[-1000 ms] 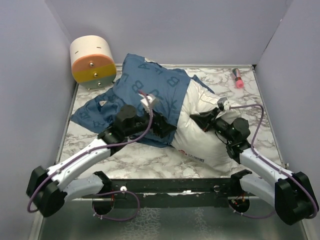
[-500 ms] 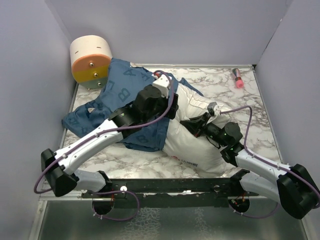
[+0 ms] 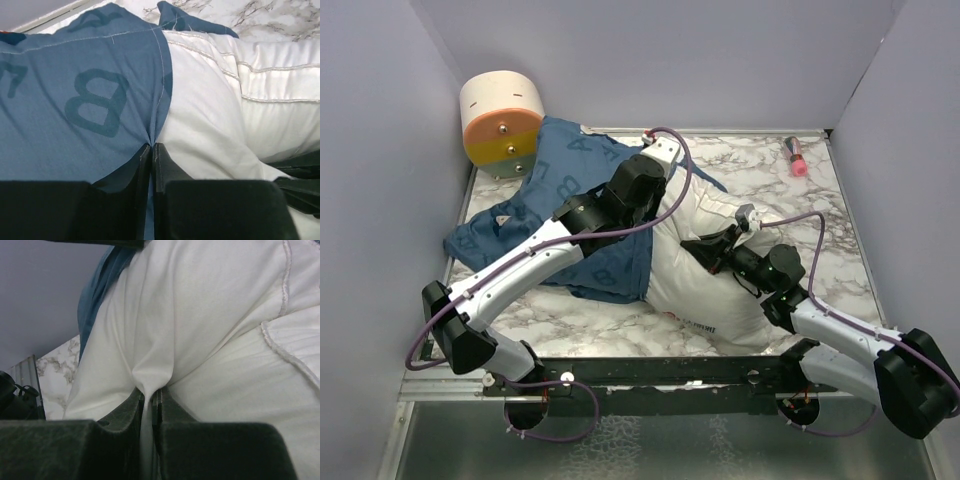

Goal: Put the pillow into the pillowcase
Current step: Stuff the pillow into the pillowcase.

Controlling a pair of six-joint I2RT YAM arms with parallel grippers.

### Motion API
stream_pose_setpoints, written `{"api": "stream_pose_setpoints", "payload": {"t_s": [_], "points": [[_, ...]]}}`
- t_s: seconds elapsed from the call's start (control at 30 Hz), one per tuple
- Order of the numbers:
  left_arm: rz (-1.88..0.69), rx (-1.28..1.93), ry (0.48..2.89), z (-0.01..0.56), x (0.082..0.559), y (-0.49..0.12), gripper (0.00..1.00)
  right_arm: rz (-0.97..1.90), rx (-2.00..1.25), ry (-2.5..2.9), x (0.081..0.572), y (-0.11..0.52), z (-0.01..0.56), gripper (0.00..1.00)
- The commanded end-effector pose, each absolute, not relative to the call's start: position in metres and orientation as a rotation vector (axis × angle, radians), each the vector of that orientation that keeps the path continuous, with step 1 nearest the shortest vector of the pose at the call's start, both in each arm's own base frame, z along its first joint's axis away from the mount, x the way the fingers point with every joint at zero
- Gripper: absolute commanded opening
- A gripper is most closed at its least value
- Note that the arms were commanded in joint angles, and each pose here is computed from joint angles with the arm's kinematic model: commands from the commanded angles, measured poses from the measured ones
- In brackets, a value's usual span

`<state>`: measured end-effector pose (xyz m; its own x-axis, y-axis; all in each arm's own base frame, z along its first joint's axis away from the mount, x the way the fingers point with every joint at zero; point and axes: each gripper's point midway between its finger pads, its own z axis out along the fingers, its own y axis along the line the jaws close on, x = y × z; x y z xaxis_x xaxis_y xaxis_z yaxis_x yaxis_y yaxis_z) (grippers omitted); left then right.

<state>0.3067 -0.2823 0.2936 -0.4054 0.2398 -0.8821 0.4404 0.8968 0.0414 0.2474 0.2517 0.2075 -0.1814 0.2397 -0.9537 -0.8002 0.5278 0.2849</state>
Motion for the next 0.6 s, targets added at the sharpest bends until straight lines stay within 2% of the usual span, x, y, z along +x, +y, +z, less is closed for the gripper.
{"api": "stream_pose_setpoints", "payload": {"t_s": [0.0, 0.2, 0.33, 0.57], "points": [[-0.281, 0.506, 1.948, 0.325, 0.309, -0.288, 0.02, 1.068, -0.581, 1.815, 0.213, 0.254, 0.120, 0.01], [-0.732, 0.649, 1.828, 0.356, 0.281, -0.358, 0.00, 1.088, -0.590, 1.738, 0.227, 0.266, 0.149, 0.01], [-1.032, 0.760, 1.716, 0.390, 0.264, -0.410, 0.00, 1.057, -0.567, 1.628, 0.266, 0.285, 0.201, 0.01], [-1.140, 0.842, 1.567, 0.448, 0.274, -0.443, 0.00, 0.894, -0.406, 1.352, 0.348, 0.289, 0.335, 0.01]]}}
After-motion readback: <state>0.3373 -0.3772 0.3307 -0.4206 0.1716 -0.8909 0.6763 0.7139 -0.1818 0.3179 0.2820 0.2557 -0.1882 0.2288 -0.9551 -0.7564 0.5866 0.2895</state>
